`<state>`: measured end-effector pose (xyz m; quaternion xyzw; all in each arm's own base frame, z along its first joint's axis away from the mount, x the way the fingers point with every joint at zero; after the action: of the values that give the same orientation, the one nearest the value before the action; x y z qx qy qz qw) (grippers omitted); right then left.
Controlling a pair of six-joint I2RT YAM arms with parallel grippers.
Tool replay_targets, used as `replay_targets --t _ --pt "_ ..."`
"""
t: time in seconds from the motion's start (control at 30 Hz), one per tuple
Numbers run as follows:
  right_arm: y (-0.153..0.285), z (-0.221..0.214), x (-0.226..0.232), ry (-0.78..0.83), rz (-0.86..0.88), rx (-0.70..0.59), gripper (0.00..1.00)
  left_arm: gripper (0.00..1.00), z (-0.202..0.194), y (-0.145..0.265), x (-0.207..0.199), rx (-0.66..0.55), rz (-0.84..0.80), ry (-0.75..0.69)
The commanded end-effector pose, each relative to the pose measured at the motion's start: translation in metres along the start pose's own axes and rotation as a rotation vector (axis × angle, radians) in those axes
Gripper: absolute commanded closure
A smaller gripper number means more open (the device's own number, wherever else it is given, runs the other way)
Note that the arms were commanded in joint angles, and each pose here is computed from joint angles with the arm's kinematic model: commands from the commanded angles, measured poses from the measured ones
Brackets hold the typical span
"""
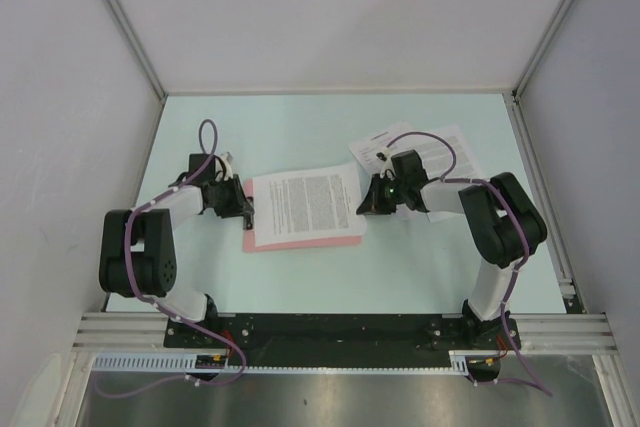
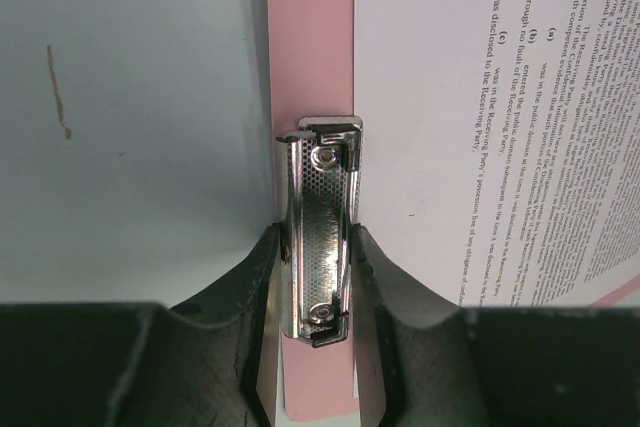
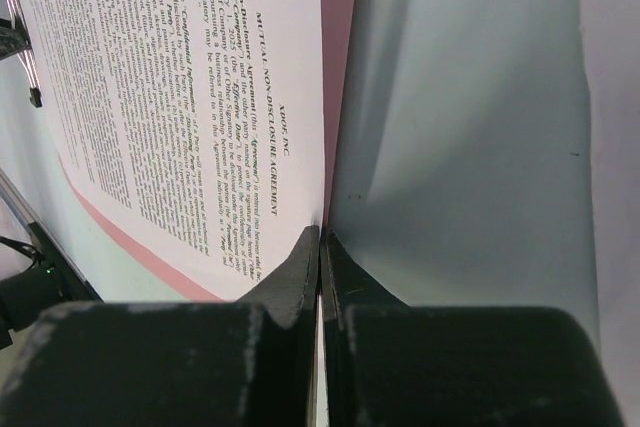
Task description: Put the files into the folder
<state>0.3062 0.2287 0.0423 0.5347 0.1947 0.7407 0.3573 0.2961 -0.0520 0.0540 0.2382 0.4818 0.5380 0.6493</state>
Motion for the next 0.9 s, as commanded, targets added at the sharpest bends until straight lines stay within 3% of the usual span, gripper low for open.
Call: replay_targets --t 0.0,0.33,0.47,0.87 --pt "-0.006 -0.041 -0.057 -0.069 -0.219 0.112 1.00 1.00 -0.031 -0.004 -0.013 0.117 -0.123 0.065" --pt "0.000 -0.046 -0.073 -0.096 -0.267 0.123 1.00 1.00 -0.028 -0.003 -0.007 0.112 -0.126 0.089" --pt "-0.001 -0.047 -0.064 -0.071 -0.212 0.120 1.00 1.00 -0.029 -0.004 -0.006 0.116 -0.120 0.082" --pt "0.014 -0.069 -0.069 -0.174 -0.215 0.145 1.00 1.00 -0.027 -0.005 -0.003 0.118 -0.092 0.092"
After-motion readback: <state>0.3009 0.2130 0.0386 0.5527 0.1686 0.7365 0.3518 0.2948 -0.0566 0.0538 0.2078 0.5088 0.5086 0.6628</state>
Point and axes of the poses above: each gripper's point midway between its finger pads, its own y axis back along the fingers, its own x axis along the line the jaws close on, z = x × y, the point moved 4 cm from there along y, back along the fingers, and after that the axes turned 2 degrees about -y, right-handed, at the moved point
